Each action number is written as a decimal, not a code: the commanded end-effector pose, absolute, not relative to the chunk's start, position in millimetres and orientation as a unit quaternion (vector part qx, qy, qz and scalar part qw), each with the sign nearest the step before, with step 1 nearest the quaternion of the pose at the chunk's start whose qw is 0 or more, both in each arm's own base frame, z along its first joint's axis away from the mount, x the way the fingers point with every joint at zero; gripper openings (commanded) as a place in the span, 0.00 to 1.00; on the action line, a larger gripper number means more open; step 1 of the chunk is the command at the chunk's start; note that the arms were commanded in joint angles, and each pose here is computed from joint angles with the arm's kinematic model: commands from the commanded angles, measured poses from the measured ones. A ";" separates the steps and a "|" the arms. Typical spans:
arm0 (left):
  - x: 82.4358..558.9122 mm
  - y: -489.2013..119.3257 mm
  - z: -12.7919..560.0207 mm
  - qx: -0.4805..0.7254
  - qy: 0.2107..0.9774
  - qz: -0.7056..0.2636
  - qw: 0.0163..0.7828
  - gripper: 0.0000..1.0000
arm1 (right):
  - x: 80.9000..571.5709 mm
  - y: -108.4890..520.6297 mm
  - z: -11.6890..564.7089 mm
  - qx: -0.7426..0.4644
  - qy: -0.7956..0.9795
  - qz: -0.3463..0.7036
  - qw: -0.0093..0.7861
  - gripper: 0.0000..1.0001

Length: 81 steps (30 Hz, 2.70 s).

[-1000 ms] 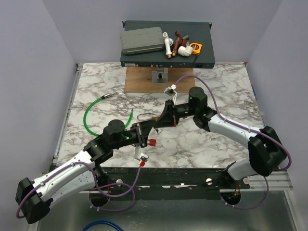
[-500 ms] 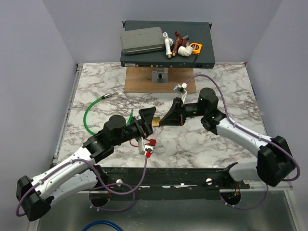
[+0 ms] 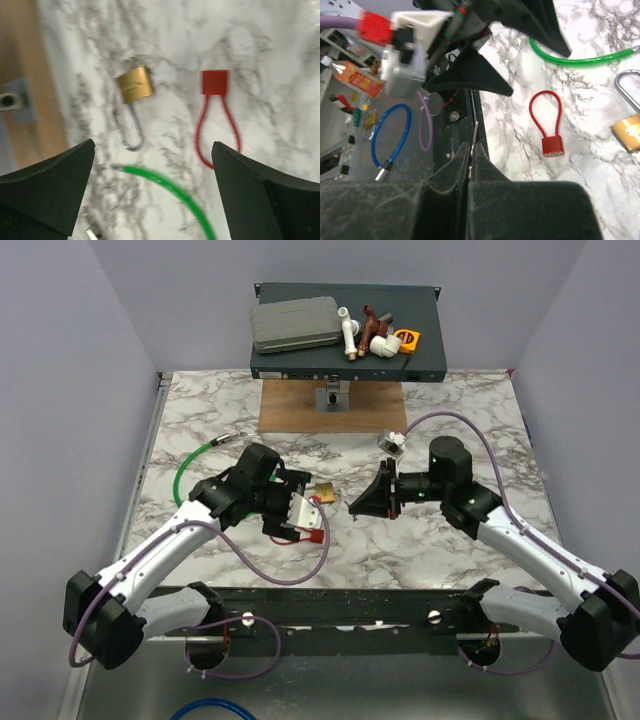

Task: Unlock with the key
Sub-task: Place the lock at the center of the board, then pick up the lock from the center of the board.

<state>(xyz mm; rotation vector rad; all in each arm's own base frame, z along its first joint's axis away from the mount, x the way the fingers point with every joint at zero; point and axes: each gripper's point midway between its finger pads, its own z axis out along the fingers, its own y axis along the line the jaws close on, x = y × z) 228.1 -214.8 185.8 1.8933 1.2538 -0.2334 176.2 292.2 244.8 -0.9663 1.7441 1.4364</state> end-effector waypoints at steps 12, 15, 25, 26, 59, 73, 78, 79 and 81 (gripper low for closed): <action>184.6 -257.2 113.4 0.738 0.534 -0.282 0.300 0.99 | 153.7 253.5 247.3 -0.429 0.619 0.469 0.461 0.01; 180.5 -258.0 92.6 0.755 0.528 -0.265 0.285 0.99 | 153.9 252.6 249.9 -0.438 0.618 0.462 0.461 0.01; 194.0 -255.6 66.0 0.768 0.546 -0.219 0.254 0.99 | 165.6 244.8 277.2 -0.481 0.593 0.399 0.507 0.01; 195.2 -254.6 62.2 0.769 0.548 -0.212 0.250 0.99 | 169.9 244.2 282.2 -0.484 0.592 0.387 0.515 0.01; 225.8 -249.0 22.0 0.781 0.566 -0.101 0.244 0.08 | 133.0 237.3 433.8 -0.499 0.456 0.409 0.612 0.01; 248.9 -264.9 142.2 0.761 0.560 -0.096 0.313 0.00 | 139.5 241.2 450.3 -0.490 0.449 0.413 0.623 0.01; 241.4 -244.5 215.7 0.759 0.522 -0.101 0.376 0.00 | 150.4 244.1 453.1 -0.480 0.458 0.408 0.628 0.01; 234.8 -240.2 229.8 0.765 0.496 -0.099 0.399 0.00 | 153.8 245.0 451.6 -0.477 0.460 0.406 0.630 0.01; 217.8 -231.7 252.0 0.781 0.427 -0.087 0.447 0.00 | 157.6 246.7 448.4 -0.475 0.461 0.405 0.630 0.01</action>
